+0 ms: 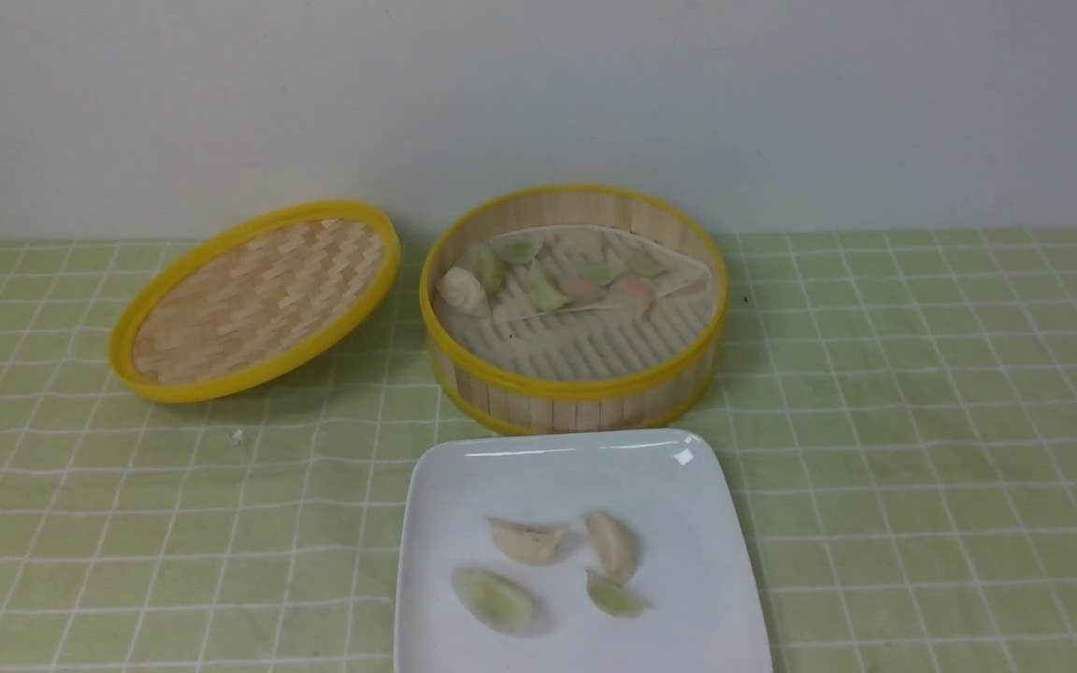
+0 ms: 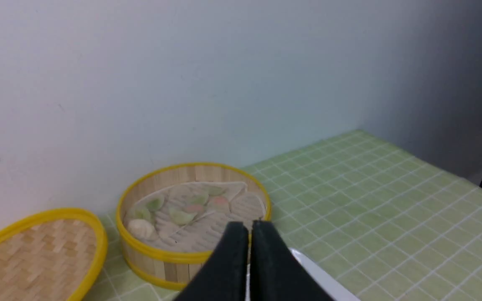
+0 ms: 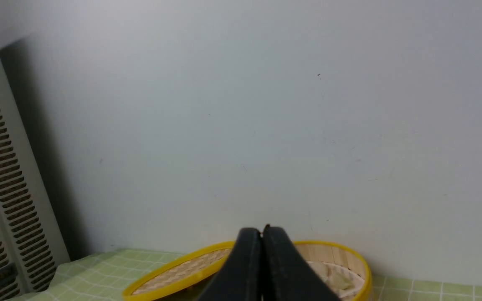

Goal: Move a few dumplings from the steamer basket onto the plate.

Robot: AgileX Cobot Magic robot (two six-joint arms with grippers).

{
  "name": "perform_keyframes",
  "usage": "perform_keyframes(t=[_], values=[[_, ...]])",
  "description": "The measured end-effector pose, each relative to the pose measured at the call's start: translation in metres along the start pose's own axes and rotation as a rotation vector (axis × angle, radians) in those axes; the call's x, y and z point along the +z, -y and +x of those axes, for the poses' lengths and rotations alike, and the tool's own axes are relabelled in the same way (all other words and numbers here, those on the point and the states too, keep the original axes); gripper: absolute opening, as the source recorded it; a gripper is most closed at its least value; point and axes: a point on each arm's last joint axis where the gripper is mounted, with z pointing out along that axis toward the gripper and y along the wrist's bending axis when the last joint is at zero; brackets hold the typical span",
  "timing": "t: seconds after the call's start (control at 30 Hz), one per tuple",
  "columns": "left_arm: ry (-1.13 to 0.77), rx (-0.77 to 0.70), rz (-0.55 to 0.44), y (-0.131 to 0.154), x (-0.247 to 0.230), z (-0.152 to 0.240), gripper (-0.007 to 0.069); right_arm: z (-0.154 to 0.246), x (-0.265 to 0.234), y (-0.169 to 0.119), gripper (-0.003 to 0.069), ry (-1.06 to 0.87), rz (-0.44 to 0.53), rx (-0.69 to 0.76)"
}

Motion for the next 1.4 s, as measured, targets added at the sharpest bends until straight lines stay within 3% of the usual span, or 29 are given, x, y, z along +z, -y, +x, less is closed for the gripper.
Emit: perform_keyframes(t=[0.33,0.47,0.63,0.77,0.93,1.4], values=[[-0.041,0.025,-0.037,-0.004,0.009,0.021,-0.0006,0.000,0.000,0.000,-0.0015,0.000,0.000,0.004],[-0.036,0.024,-0.145,-0.013,0.013,0.050,-0.0006,0.000,0.000,0.000,-0.0015,0.000,0.000,0.003],[-0.019,-0.002,-0.413,-0.034,0.015,0.120,-0.0006,0.000,0.000,0.000,-0.0015,0.001,0.001,0.002],[-0.016,-0.016,-0.508,-0.041,0.015,0.161,-0.0006,0.000,0.000,0.000,-0.0015,0.001,0.001,0.002],[-0.069,-0.031,-0.529,-0.045,0.018,0.201,-0.0006,0.000,0.000,0.000,-0.0015,0.001,0.001,0.001],[-0.166,-0.072,-0.527,-0.044,0.017,0.212,-0.0006,0.000,0.000,0.000,-0.0015,0.002,0.001,0.001]])
